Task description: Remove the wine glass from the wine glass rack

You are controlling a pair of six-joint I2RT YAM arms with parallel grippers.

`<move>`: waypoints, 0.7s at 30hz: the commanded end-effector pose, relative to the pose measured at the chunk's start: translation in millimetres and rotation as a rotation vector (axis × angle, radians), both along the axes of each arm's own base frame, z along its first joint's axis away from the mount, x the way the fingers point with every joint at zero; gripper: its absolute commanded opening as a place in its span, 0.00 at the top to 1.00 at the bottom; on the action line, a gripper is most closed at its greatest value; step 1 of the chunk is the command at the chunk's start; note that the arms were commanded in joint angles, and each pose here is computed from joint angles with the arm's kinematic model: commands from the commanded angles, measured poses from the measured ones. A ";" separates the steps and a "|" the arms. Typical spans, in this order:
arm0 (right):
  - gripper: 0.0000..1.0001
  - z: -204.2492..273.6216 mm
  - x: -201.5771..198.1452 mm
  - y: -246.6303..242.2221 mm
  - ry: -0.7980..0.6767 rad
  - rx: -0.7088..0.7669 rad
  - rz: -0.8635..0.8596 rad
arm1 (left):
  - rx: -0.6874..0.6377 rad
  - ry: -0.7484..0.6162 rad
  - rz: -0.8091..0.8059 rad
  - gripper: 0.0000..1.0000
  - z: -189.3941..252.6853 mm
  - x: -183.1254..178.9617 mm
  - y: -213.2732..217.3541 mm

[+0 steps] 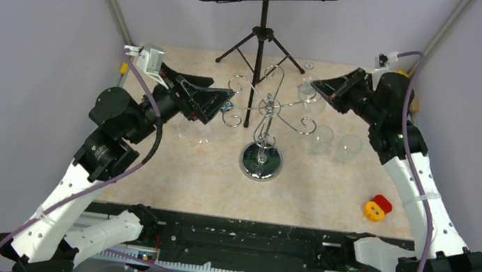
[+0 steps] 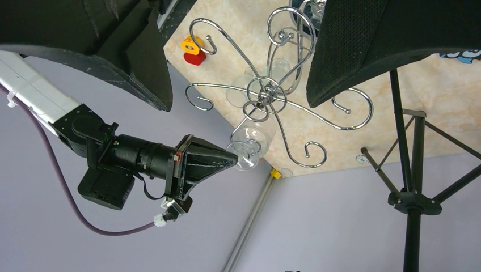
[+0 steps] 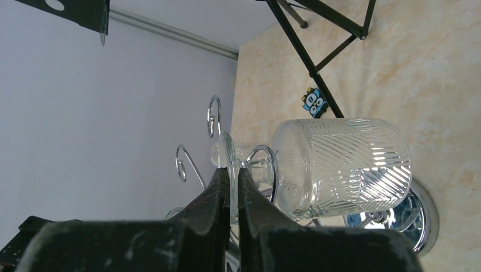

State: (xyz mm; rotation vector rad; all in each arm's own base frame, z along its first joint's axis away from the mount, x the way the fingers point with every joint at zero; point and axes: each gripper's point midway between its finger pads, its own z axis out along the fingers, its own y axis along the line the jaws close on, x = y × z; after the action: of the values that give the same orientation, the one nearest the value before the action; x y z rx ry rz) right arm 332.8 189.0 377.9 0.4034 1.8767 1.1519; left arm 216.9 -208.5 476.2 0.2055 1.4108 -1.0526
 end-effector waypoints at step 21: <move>1.00 57.4 -39.0 7.9 -0.076 0.211 0.060 | -0.014 -0.011 0.029 0.09 4.7 1.0 5.9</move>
State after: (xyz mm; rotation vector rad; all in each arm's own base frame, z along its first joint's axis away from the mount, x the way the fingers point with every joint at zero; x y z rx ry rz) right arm 313.4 185.7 379.9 0.5610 1.8770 1.2420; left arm 219.2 -207.1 475.3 0.1924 1.4134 -1.0428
